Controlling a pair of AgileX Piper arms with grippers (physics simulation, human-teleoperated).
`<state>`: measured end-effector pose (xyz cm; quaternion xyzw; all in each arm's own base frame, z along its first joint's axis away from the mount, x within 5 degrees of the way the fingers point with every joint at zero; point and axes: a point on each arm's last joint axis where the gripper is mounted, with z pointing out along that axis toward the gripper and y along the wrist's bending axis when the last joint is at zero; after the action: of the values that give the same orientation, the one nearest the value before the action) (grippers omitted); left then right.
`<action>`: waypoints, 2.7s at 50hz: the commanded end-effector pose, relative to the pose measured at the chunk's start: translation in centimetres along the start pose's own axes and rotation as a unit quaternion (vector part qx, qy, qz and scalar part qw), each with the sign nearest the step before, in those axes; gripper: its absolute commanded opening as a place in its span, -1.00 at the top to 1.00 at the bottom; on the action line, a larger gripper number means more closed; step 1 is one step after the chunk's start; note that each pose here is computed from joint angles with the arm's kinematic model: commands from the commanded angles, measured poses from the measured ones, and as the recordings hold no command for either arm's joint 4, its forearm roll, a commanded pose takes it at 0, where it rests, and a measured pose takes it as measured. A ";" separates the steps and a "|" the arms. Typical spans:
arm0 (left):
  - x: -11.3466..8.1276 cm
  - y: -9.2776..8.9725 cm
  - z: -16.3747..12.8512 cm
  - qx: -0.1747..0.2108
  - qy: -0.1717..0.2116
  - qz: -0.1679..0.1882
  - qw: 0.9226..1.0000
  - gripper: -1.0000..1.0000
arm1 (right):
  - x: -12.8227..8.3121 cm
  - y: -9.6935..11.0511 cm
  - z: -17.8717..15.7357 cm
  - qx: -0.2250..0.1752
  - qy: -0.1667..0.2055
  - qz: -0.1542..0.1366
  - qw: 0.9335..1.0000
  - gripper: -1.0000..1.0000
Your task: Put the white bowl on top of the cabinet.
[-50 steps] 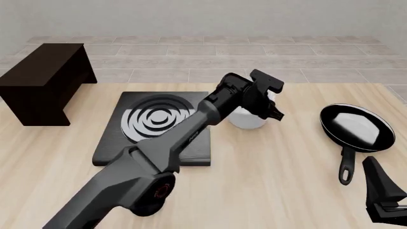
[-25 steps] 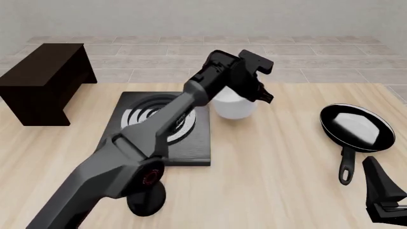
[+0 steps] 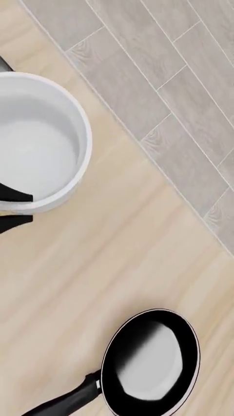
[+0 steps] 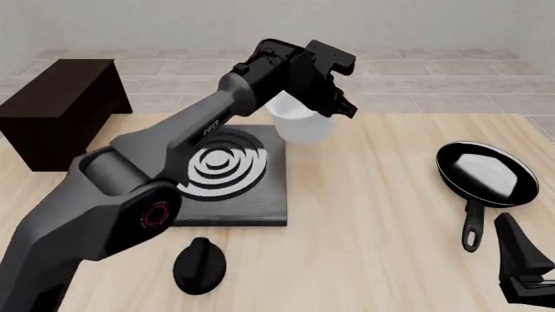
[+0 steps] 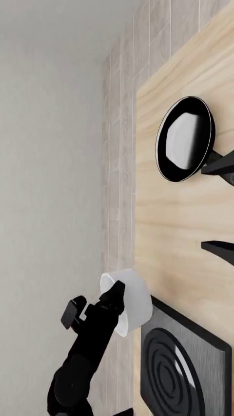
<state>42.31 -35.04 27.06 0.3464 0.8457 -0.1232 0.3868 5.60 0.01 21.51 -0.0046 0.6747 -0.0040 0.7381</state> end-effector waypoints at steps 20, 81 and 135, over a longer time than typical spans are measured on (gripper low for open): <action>-1.1 5.8 -6.0 -0.046 -0.019 -0.017 0.999 1.00 | 0.0 0.0 0.0 0.000 0.000 0.000 1.000 -1.00; -0.4 22.5 -15.0 -0.190 -0.045 -0.080 0.978 1.00 | 0.0 0.0 0.0 0.000 0.000 0.000 1.000 -1.00; 5.9 30.7 -20.7 -0.283 -0.047 -0.156 0.945 1.00 | 0.0 0.0 0.0 0.000 0.000 0.000 1.000 -1.00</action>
<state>49.53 -1.68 37.83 0.0971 0.8774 0.0331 0.4686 5.60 0.01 21.51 -0.0046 0.6747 -0.0040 0.7381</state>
